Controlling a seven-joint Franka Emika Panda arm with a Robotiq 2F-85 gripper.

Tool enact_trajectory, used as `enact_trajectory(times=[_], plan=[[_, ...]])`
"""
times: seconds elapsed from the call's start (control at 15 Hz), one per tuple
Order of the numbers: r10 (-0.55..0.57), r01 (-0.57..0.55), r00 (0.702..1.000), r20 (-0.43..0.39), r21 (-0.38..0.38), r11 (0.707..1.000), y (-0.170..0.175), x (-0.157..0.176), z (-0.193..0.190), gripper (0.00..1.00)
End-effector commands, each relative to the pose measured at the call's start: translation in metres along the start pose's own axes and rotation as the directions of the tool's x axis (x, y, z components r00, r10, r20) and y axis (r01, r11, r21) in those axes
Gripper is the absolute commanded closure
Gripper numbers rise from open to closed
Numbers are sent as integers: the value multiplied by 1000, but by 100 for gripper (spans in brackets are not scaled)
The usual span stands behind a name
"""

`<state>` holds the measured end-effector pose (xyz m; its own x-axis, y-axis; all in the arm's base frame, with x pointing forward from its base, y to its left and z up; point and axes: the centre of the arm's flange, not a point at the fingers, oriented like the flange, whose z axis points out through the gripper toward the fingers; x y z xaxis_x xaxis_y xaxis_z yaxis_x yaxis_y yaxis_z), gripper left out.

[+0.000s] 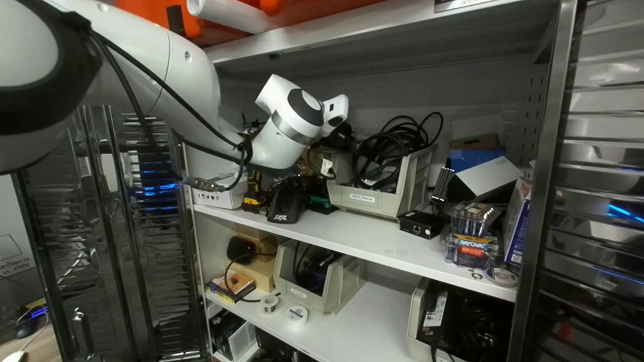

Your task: Put the black cable inside the tool box on the first shelf

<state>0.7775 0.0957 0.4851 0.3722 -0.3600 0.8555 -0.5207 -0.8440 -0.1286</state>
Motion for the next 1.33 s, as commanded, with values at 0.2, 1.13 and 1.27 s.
enact_trajectory(times=[0.2,1.13,1.27], plan=[[-11,13,998,65,-42,999,-14,54,-10,0],[-41,89,993,-113,464,881,5,6,-111,0],[-90,113,993,-70,479,871,15,-4,-121,0]])
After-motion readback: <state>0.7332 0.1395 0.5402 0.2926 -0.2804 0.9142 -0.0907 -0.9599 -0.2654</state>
